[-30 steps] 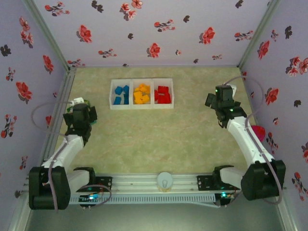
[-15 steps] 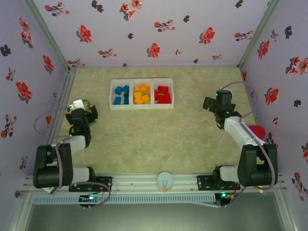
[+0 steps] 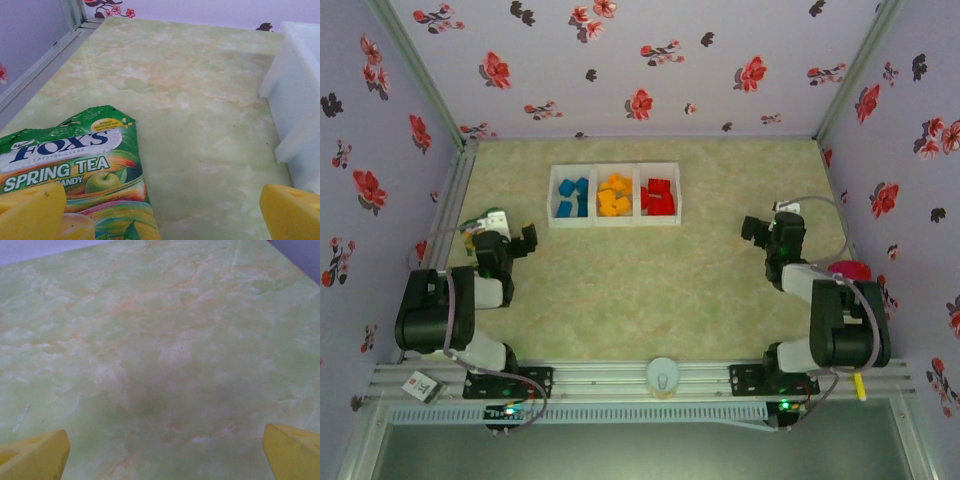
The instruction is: Sort the legos into containers by color
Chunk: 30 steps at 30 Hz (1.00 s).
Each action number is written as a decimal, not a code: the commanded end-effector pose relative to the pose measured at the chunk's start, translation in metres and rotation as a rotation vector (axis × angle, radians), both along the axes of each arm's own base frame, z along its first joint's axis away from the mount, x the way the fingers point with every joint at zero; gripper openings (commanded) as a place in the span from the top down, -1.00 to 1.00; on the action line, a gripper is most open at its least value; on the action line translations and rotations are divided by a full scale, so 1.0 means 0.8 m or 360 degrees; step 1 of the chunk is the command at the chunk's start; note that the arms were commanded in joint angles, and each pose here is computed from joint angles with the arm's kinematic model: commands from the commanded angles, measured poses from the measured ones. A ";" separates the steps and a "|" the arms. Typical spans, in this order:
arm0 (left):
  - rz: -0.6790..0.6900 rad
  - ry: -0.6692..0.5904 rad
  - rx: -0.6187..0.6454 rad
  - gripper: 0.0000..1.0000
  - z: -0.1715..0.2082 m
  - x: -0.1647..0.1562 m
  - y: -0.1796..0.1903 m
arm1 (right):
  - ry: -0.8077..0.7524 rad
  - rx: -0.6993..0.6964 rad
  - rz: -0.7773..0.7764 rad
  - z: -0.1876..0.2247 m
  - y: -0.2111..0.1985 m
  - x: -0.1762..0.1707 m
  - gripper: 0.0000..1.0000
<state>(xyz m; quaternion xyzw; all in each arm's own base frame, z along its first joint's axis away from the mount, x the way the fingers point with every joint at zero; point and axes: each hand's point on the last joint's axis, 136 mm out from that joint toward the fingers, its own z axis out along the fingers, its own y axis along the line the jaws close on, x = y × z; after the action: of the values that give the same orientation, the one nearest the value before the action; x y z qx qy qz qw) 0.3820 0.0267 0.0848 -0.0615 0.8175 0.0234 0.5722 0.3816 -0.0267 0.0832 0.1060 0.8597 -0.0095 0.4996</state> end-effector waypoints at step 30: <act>-0.0043 -0.0017 0.0047 -0.99 0.013 0.017 -0.003 | -0.0289 0.0057 0.0308 0.007 0.030 0.019 -0.99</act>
<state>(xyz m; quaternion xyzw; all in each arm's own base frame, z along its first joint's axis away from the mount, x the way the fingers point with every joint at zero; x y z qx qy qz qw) 0.3912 0.0253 0.0915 -0.0525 0.8173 0.0241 0.5734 0.3936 -0.0024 0.0799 0.0422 0.8266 0.0698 0.5568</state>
